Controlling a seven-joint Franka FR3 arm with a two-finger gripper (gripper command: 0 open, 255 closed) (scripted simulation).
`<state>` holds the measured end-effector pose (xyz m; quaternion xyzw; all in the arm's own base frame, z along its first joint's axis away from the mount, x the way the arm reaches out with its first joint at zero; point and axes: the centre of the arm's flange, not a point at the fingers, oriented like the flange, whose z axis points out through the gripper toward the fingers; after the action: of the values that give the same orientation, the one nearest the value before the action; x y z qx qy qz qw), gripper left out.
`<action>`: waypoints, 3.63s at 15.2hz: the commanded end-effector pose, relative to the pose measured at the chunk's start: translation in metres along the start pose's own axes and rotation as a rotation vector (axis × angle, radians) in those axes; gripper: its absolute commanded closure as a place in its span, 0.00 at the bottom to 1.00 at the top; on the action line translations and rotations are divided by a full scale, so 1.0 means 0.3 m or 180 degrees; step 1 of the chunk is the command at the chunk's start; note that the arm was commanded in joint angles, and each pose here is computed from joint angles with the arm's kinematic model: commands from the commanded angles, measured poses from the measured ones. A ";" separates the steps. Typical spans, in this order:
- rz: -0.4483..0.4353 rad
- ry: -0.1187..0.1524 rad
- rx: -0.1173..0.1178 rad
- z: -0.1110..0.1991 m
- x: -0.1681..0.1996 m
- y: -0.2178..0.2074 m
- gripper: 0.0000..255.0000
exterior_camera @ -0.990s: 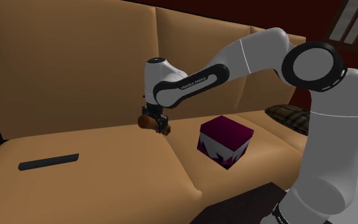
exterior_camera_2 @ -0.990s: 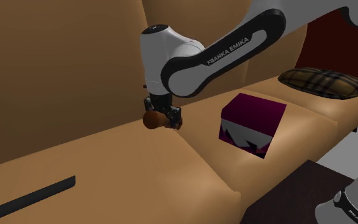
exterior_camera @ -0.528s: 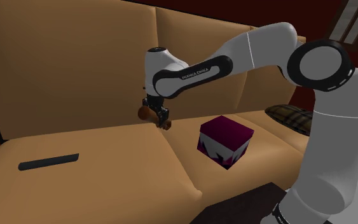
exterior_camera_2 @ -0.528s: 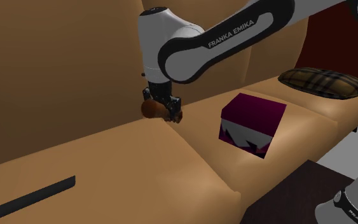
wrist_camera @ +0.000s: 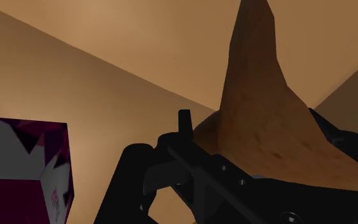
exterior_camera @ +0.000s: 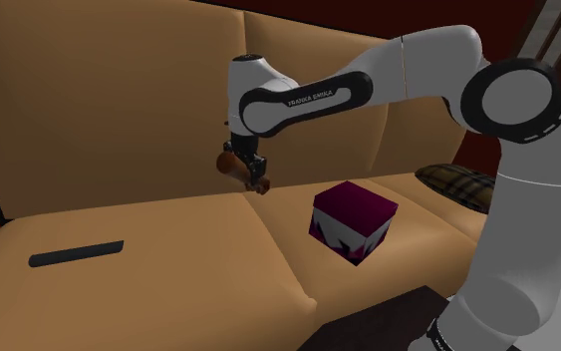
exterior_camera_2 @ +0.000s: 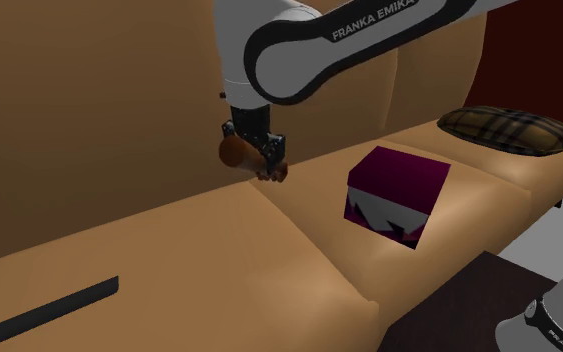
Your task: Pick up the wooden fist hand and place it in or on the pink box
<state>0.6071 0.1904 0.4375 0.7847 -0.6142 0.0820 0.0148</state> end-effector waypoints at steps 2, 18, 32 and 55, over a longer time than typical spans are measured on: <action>0.0000 0.0001 0.0003 -0.055 0.008 -0.004 1.00; 0.0000 0.0001 0.0003 -0.306 0.068 0.014 1.00; 0.0000 0.0001 0.0003 -0.308 0.381 0.544 1.00; 0.0000 0.0001 0.0003 -0.119 0.626 1.024 1.00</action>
<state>0.3504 -0.0609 0.4830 0.7849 -0.6139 0.0827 0.0143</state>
